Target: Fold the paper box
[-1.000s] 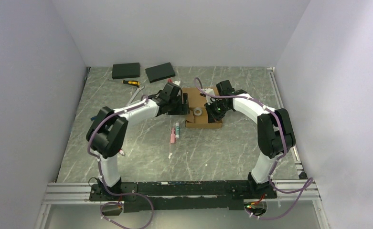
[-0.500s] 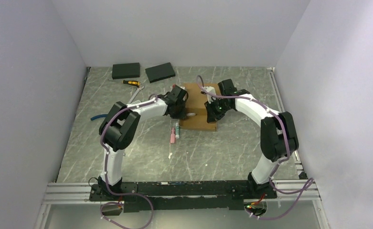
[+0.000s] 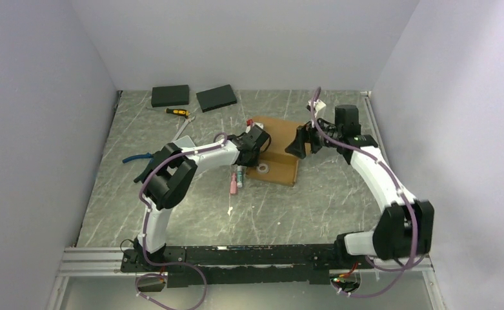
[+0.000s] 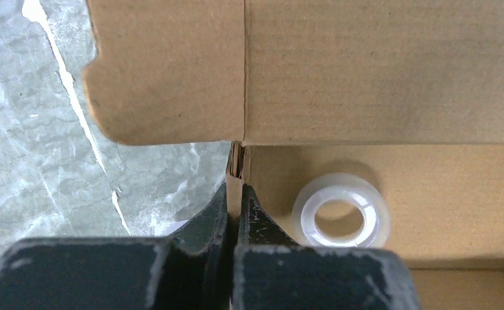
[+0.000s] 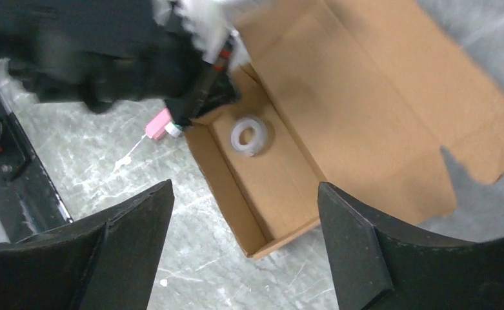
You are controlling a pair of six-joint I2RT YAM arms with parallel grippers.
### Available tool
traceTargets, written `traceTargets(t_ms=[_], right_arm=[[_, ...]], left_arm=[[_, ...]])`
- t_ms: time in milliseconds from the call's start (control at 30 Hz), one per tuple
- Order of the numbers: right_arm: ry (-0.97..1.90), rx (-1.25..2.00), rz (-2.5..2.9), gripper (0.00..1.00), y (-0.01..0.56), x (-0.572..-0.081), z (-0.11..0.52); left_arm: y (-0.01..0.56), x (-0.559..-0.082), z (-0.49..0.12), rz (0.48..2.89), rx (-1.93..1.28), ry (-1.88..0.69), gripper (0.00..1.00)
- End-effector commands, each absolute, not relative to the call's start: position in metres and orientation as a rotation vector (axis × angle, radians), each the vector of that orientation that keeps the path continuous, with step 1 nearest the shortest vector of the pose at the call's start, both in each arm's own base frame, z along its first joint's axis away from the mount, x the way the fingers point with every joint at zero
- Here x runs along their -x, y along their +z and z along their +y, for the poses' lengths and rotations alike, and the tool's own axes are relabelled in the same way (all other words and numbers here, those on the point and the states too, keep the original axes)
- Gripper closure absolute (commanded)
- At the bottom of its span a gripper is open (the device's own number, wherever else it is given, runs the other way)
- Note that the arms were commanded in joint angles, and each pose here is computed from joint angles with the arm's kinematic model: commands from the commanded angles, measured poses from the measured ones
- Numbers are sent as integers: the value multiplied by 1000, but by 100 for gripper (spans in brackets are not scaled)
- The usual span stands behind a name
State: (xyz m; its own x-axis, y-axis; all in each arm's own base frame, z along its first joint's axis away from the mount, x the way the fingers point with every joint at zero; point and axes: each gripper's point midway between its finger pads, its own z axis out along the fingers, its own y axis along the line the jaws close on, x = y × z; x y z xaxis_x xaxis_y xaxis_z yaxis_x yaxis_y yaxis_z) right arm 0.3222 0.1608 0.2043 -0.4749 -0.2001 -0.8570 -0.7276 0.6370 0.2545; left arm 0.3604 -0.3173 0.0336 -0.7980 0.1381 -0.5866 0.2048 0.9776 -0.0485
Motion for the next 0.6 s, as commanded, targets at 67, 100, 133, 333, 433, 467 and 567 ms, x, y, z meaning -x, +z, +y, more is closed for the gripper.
traceTargets(t_ms=[67, 100, 133, 333, 433, 467, 567], right_arm=[[906, 511, 2157, 24, 158, -331, 146], [885, 495, 2149, 25, 157, -332, 144], [870, 490, 2136, 27, 159, -333, 143], [854, 474, 2169, 30, 147, -335, 140], [845, 477, 2193, 33, 141, -336, 139], [836, 476, 2195, 33, 140, -336, 139], [815, 486, 2186, 33, 143, -337, 138]], left_arm=[[49, -372, -314, 2459, -195, -95, 87], [49, -371, -313, 2460, -192, -96, 85], [51, -372, -313, 2457, -187, -99, 83], [64, -372, -320, 2441, -180, -155, 69], [70, -373, -321, 2432, -177, -165, 66], [72, -372, -321, 2431, -177, -168, 66], [79, -373, -320, 2417, -172, -174, 62]])
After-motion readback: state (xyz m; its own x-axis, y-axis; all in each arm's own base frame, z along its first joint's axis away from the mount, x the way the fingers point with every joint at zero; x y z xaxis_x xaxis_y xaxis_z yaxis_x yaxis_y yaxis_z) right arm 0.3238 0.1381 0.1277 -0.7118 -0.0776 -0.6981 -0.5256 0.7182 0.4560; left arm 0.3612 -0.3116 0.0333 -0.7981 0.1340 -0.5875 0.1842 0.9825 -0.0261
